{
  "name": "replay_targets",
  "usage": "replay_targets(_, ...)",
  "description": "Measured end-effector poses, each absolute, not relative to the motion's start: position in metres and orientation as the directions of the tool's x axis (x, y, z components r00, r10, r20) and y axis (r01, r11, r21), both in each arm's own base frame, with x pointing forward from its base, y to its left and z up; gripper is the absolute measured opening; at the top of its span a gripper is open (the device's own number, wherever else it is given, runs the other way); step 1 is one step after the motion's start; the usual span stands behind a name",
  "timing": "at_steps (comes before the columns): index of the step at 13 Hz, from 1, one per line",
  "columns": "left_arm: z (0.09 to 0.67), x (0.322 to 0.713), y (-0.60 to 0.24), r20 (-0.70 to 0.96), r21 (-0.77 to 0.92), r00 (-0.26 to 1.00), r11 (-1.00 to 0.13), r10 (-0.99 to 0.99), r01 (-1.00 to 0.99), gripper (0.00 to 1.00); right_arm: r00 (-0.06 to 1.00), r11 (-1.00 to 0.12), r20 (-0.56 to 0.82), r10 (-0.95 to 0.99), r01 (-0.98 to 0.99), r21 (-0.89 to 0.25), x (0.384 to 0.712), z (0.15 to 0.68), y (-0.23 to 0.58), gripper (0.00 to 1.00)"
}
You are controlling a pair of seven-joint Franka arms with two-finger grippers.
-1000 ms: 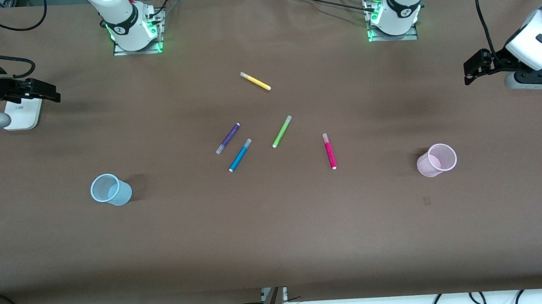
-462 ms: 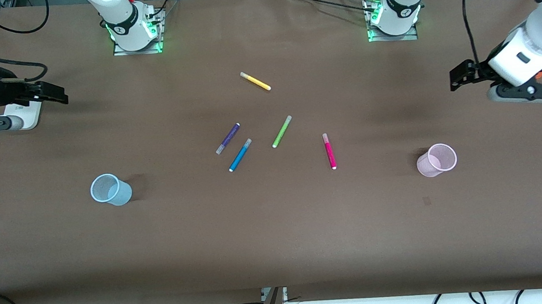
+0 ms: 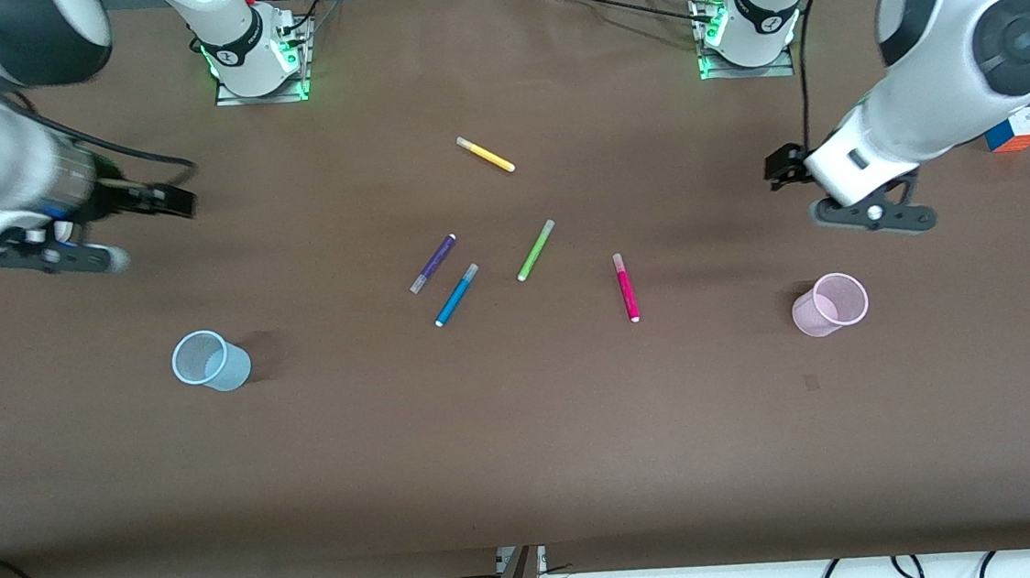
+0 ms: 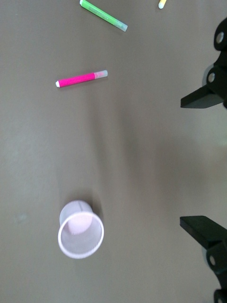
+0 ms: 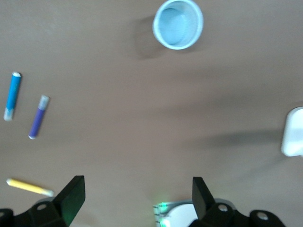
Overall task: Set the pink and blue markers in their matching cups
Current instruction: 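Move the right gripper to the blue marker while the left gripper reaches the pink marker, then grasp the blue marker with the right gripper while the left gripper grasps the pink marker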
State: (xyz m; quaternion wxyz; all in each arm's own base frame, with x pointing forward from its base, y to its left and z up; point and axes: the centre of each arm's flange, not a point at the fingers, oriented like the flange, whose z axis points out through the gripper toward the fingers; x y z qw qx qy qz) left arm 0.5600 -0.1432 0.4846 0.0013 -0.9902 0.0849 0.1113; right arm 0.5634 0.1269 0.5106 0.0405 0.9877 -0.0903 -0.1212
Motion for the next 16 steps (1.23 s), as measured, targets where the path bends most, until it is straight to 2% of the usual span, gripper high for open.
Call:
replay_targets(4,0.423,0.563,-0.203,-0.269,0.012,0.954,-0.990,-0.136,-0.138,1.00,0.919,-0.930,-0.162,-0.360,-0.340,0.137,0.576,0.430,0.237,1.00)
replay_targets(8,0.368,0.566,-0.225,-0.247,0.020,0.962,-0.994,-0.114,-0.112,1.00,0.858,-0.862,-0.092,-0.505,-0.496,0.102,0.575,0.361,0.317,1.00)
replay_targets(12,0.310,0.531,-0.279,-0.195,0.017,0.977,-0.997,-0.082,-0.080,1.00,0.784,-0.789,-0.102,-0.612,-0.615,0.006,0.580,0.284,0.358,1.00)
replay_targets(16,0.259,0.514,-0.297,-0.144,0.049,0.985,-0.994,-0.099,-0.093,1.00,0.786,-0.790,-0.104,-0.610,-0.613,0.001,0.567,0.226,0.407,1.00)
